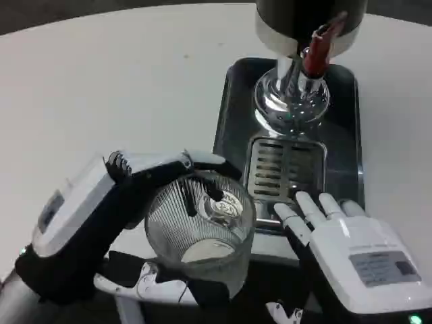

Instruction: Grasp the cup under the faucet to collect the drink, then remove the cup.

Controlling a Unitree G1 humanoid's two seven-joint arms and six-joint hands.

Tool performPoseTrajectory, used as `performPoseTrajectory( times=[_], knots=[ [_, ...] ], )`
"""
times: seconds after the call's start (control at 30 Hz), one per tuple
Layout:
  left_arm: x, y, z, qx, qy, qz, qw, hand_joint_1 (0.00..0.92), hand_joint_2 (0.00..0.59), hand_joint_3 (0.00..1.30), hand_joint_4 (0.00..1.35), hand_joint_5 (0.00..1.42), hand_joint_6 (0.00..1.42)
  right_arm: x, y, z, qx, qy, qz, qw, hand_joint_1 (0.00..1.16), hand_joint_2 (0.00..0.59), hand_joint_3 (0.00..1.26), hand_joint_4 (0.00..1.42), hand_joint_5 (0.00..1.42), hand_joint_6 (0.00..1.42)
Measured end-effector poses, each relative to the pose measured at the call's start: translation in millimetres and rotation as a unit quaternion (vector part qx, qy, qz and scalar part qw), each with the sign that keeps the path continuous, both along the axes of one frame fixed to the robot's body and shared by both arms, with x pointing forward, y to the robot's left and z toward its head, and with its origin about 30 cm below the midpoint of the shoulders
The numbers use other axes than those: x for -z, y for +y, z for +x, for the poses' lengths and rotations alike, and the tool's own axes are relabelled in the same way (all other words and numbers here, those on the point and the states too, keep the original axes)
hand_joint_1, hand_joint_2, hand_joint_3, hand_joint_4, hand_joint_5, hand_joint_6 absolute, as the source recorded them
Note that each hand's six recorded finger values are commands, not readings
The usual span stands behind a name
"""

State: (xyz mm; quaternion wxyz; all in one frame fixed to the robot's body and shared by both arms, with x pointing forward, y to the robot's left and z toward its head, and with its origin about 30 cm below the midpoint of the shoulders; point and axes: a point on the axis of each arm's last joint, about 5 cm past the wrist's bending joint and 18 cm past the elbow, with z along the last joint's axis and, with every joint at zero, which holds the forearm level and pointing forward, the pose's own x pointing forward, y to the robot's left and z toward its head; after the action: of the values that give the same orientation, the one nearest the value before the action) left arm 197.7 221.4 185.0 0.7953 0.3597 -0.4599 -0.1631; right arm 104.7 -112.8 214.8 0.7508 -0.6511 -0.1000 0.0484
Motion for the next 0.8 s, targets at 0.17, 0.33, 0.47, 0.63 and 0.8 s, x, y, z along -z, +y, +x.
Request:
performPoseTrajectory(
  times=[0.17,0.33,0.47,0.63,0.8],
  knots=[
    [0.6,-0.2,0.6,0.0,0.002,0.0,1.0,0.558,0.093,0.98,1.11,1.34,1.42,0.0,0.0,0.0,0.0,0.001,0.0,1.0,0.56,0.428,0.11,0.0,0.0,0.03],
    [0.4,-1.4,1.2,0.003,0.002,0.0,1.0,0.558,0.093,0.98,1.11,1.33,1.42,0.0,0.0,0.0,0.0,0.0,-0.001,1.0,0.56,0.428,0.11,0.0,0.0,0.03],
    [0.6,-1.6,1.3,0.004,0.002,0.0,1.0,0.558,0.093,0.98,1.11,1.33,1.42,0.0,0.0,0.0,0.001,0.0,-0.001,1.0,0.56,0.428,0.11,0.0,0.0,0.03],
    [0.7,-1.6,1.3,0.004,0.003,0.0,1.0,0.558,0.092,0.98,1.11,1.32,1.42,0.0,0.0,0.0,0.001,0.001,-0.001,1.0,0.56,0.428,0.11,0.0,0.0,0.03],
    [1.0,-1.7,2.3,0.002,0.005,-0.002,1.0,0.558,0.092,0.98,1.11,1.34,1.42,0.0,-0.2,0.0,0.002,0.001,0.001,1.0,0.56,0.428,0.11,0.0,0.0,0.03]
  ],
)
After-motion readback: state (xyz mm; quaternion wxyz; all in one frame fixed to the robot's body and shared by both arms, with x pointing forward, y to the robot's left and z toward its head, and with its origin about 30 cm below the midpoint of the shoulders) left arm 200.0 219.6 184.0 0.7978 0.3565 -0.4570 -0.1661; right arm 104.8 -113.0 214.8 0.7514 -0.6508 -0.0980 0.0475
